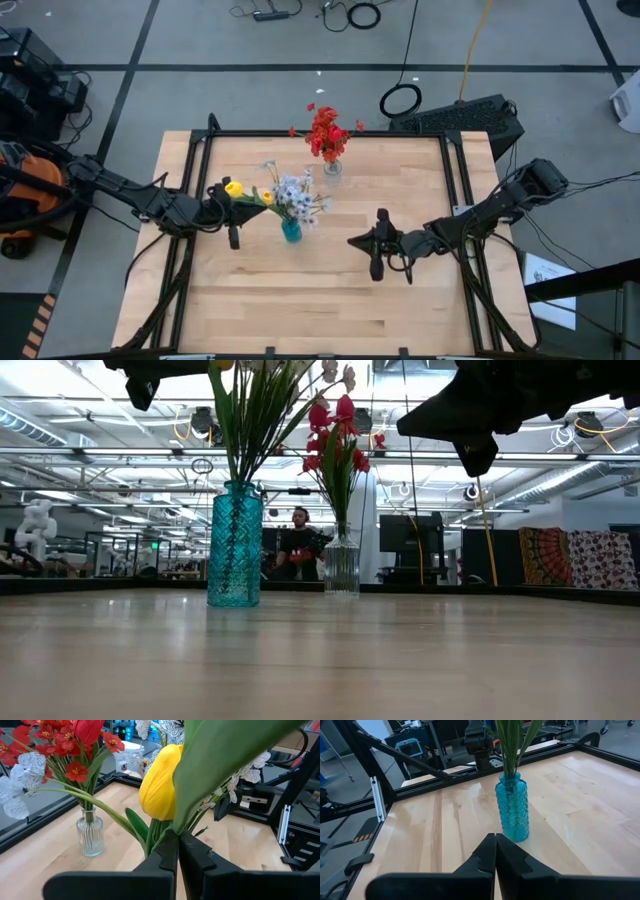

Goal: Sort flowers into vase by color
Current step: Put the yellow flower into the blue vase

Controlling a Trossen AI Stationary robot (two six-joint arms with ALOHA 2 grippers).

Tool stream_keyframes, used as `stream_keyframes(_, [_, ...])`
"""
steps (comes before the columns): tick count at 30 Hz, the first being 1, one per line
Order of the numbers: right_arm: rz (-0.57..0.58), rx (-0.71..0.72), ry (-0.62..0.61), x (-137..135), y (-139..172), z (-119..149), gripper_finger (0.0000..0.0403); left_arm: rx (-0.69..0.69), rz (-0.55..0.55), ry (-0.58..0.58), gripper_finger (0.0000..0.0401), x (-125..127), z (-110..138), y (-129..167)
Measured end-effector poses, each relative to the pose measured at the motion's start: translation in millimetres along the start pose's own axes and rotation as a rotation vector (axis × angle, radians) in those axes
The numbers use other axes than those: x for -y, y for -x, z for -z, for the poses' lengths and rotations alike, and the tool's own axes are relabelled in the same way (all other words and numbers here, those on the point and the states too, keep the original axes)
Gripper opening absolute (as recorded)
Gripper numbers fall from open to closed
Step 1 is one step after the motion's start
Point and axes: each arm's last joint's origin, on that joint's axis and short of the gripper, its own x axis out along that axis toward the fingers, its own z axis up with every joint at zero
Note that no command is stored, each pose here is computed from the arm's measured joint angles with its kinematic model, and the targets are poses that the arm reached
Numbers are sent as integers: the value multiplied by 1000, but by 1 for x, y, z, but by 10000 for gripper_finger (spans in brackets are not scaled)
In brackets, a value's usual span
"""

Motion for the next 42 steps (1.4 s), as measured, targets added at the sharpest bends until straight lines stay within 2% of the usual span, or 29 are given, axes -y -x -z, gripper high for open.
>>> stream_keyframes(8, [6,2,-2,1,-1,-1,0,-9,24,-2,4,1,1,-1])
stream_keyframes(16, [5,1,-4,1,-1,0,0,-76,26,-41,2,8,12,-16])
stream_keyframes(22, [5,1,-5,1,-1,0,0,-63,33,-32,1,12,13,-21])
stream_keyframes(29, [19,-7,0,3,-2,0,0,-29,44,-44,1,16,-2,-20])
stream_keyframes(35, [67,-56,-6,15,-18,12,0,-21,45,-86,0,20,-8,-23])
stream_keyframes(42, [22,-141,-72,21,-59,33,0,-50,38,-87,0,23,-2,-30])
